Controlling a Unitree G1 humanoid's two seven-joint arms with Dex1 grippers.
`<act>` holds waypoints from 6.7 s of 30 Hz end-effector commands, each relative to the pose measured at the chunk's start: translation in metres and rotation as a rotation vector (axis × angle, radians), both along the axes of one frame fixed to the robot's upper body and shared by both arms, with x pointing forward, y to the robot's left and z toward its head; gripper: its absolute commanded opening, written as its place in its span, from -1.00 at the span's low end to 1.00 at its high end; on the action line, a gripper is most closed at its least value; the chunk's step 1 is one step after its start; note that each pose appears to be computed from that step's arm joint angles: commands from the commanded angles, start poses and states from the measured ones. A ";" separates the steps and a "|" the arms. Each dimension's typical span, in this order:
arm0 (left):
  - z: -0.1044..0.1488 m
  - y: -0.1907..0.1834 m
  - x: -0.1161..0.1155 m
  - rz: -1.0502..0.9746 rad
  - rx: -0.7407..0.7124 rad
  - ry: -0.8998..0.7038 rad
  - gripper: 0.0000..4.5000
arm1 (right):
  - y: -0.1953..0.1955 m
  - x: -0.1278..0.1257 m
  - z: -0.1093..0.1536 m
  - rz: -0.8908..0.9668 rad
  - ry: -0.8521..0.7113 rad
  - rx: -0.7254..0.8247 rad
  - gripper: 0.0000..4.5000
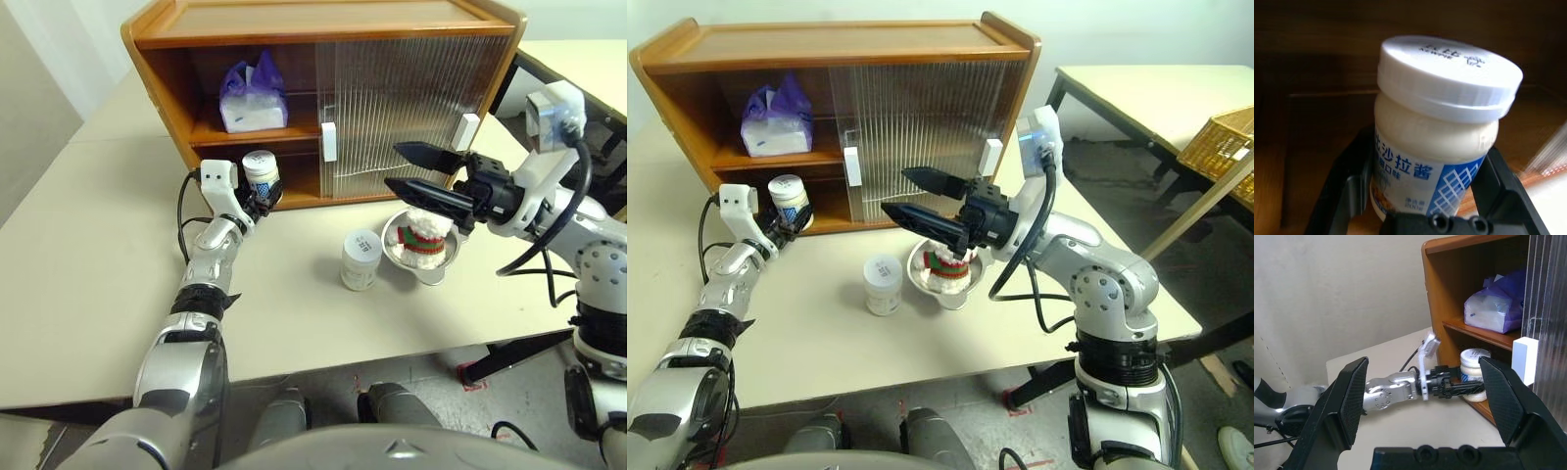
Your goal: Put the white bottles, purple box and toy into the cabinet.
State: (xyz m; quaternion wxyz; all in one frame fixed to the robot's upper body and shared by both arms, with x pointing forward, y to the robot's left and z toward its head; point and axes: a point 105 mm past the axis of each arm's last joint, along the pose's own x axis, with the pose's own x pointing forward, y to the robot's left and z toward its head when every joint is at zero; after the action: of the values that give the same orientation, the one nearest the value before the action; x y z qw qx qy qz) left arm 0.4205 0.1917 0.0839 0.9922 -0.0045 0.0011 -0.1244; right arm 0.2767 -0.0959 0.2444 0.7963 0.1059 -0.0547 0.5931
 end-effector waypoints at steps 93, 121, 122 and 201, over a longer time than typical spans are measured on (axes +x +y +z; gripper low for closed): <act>-0.003 -0.027 0.026 0.211 -0.055 0.033 -0.99 | -0.006 -0.009 0.008 -0.042 -0.023 -0.018 1.00; -0.008 -0.027 -0.127 -0.778 0.076 -0.001 0.99 | 0.004 -0.001 0.009 0.036 -0.020 -0.006 1.00; -0.011 -0.029 -0.131 -0.819 0.096 0.013 0.99 | 0.004 -0.001 0.008 0.036 -0.018 -0.009 1.00; 0.014 0.002 -0.040 -0.246 0.023 -0.097 0.37 | 0.004 -0.002 0.006 0.023 -0.017 -0.006 1.00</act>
State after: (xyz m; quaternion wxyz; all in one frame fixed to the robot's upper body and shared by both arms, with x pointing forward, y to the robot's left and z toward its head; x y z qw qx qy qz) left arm 0.3718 0.1835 0.0903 0.9590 0.0095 -0.0348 -0.2810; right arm 0.2754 -0.0936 0.2486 0.7926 0.1056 -0.0551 0.5980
